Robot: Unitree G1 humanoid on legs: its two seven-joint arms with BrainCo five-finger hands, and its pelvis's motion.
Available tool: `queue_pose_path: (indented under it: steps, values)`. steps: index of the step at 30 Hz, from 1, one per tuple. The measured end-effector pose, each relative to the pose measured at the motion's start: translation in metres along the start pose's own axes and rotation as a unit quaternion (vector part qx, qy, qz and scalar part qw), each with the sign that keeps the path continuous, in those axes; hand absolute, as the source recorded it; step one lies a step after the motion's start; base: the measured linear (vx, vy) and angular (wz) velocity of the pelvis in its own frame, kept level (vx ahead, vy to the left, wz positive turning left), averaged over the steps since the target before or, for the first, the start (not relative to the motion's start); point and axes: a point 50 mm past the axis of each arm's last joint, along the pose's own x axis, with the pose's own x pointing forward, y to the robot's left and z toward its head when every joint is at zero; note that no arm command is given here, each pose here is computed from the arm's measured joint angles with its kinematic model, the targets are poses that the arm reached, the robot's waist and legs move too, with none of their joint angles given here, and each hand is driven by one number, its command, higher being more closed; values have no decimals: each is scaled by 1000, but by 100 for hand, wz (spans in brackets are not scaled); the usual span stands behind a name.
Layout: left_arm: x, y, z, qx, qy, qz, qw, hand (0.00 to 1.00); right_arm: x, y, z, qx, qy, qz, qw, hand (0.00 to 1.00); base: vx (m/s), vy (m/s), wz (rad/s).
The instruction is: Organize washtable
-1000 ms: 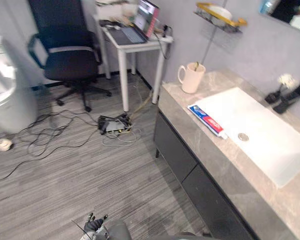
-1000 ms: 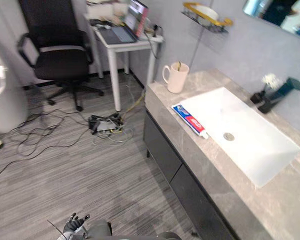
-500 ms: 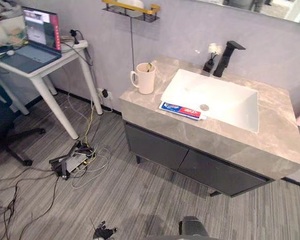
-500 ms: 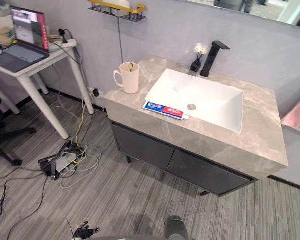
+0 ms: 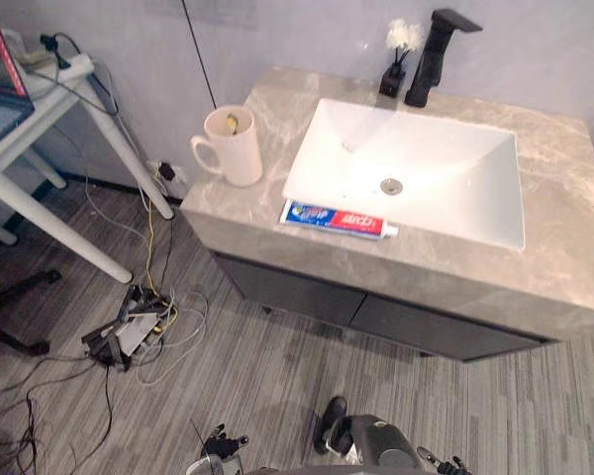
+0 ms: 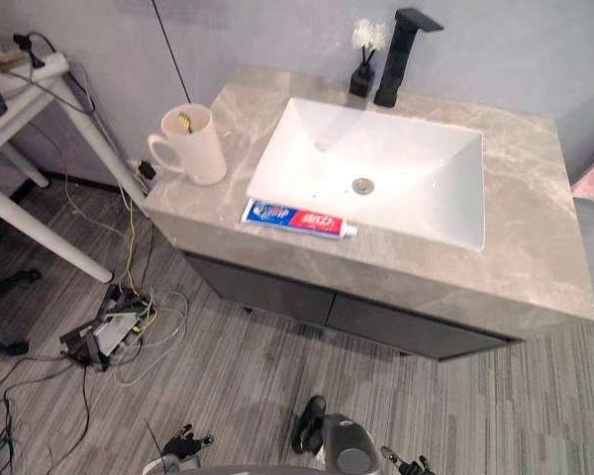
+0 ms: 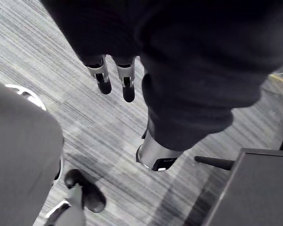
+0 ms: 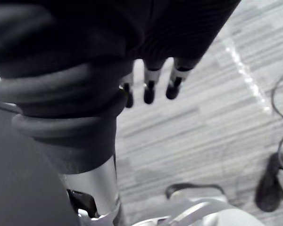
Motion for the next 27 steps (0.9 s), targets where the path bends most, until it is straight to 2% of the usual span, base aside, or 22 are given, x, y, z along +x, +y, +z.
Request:
queue_pose_path:
  steps: [2, 4, 8, 12, 17, 20, 27]
  values:
    - [-1, 1, 2, -48, -17, 9, 999, 0, 3, 7, 14, -19, -25, 15, 999, 0, 334, -47, -154]
    - [-1, 5, 5, -47, -25, 13, 998, 0, 4, 16, 18, -21, -30, 28, 999, 0, 200, 54, -113]
    - [-1, 1, 11, -10, -36, -1, 999, 0, 7, 27, 24, -38, -34, 44, 998, 0, 182, 194, -94]
    - [-1, -5, 5, 12, -26, -8, 1000, 0, 8, 14, 25, -46, -32, 28, 998, 0, 200, 268, -43]
    - [0, 16, 4, 82, -11, 5, 997, 0, 1, 15, -11, -39, 29, 26, 998, 0, 166, 265, -22]
    - [0, 16, 1, 104, -4, 2, 995, 0, 0, 14, -15, -32, 38, 23, 999, 0, 70, 167, -26]
    - [0, 11, 0, 116, -2, -16, 993, 0, 2, 17, -11, -66, 34, 37, 997, 0, -38, 30, -7]
